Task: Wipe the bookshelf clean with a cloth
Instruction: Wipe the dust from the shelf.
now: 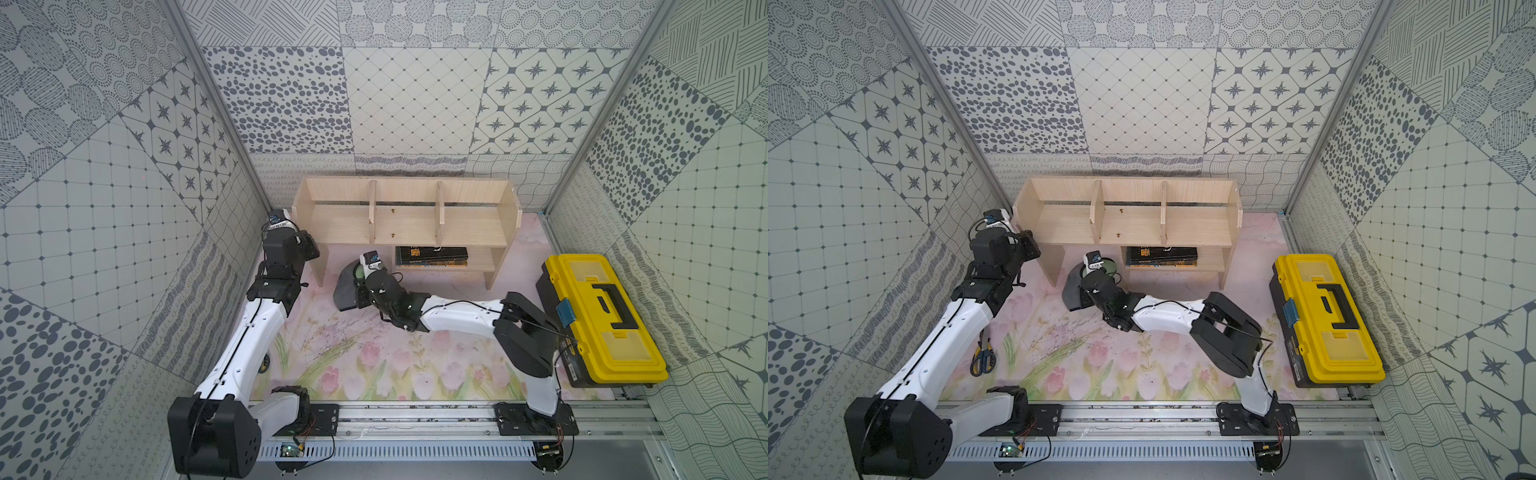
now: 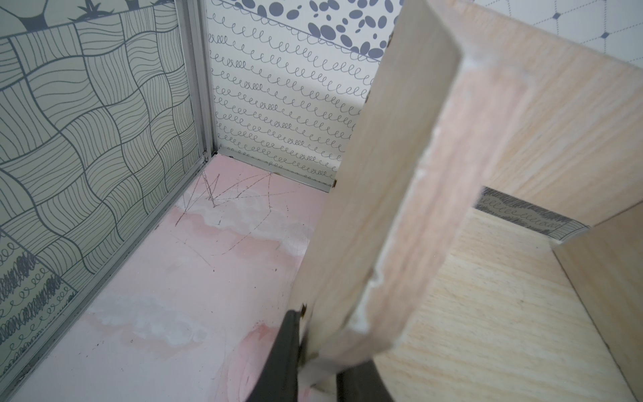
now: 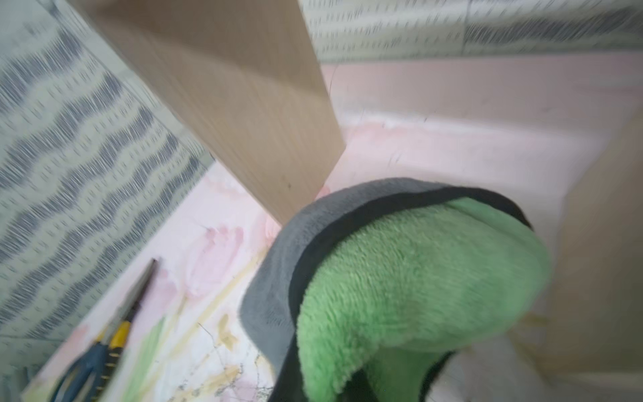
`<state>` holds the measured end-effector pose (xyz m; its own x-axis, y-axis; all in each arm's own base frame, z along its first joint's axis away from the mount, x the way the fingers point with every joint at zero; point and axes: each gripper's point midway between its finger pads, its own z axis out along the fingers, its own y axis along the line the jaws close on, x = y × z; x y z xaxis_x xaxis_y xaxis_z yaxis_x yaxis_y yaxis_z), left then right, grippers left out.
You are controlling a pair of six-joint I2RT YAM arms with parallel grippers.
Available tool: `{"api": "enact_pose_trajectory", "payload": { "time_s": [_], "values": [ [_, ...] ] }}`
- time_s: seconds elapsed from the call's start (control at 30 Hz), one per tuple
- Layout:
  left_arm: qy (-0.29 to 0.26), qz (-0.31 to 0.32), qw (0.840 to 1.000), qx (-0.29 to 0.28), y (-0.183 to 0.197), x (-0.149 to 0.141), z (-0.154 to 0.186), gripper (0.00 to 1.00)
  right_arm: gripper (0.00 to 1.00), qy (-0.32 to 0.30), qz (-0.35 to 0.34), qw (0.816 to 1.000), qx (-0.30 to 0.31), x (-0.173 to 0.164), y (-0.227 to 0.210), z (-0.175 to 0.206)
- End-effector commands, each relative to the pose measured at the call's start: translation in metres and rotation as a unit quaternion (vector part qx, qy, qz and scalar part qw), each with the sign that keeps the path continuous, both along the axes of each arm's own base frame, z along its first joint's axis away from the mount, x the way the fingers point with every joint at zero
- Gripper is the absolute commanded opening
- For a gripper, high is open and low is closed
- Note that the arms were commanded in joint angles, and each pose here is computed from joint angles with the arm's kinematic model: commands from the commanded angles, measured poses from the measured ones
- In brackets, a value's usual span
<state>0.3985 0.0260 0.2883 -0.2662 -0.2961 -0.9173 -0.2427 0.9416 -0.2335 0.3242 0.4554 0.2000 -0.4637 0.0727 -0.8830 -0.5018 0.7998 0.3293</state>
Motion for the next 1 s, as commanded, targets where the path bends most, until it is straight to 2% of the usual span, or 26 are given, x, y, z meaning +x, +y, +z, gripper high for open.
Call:
{"api": "enact_pose_trajectory", "payload": {
  "time_s": [0.0, 0.13, 0.4, 0.53, 0.67, 0.8, 0.97],
  "values": [
    [-0.007, 0.121, 0.982, -0.146, 0.021, -0.012, -0.012, 0.0, 0.0, -0.074, -0.082, 0.993, 0.034, 0.015, -0.054, 0.069],
    [-0.007, 0.134, 0.981, -0.144, 0.026, -0.015, -0.013, 0.0, 0.0, -0.078, -0.111, 0.991, 0.022, 0.017, -0.092, 0.07],
    [-0.001, 0.136, 0.981, -0.142, 0.025, -0.015, -0.018, 0.0, 0.0, 0.011, -0.099, 0.995, -0.029, 0.014, -0.101, -0.035],
    [-0.001, 0.138, 0.98, -0.144, 0.025, -0.015, -0.018, 0.0, 0.0, 0.051, -0.101, 0.993, -0.023, 0.022, -0.111, -0.059],
    [0.004, 0.137, 0.98, -0.147, 0.024, -0.014, -0.021, 0.0, 0.0, 0.041, -0.097, 0.994, -0.02, 0.026, -0.115, -0.044],
    [0.005, 0.141, 0.979, -0.147, 0.025, -0.014, -0.022, 0.0, 0.0, 0.01, -0.089, 0.996, -0.023, 0.027, -0.116, -0.008],
    [0.006, 0.144, 0.979, -0.141, 0.026, -0.015, -0.023, 0.0, 0.0, -0.015, -0.11, 0.994, -0.017, 0.028, -0.135, 0.018]
  ]
}}
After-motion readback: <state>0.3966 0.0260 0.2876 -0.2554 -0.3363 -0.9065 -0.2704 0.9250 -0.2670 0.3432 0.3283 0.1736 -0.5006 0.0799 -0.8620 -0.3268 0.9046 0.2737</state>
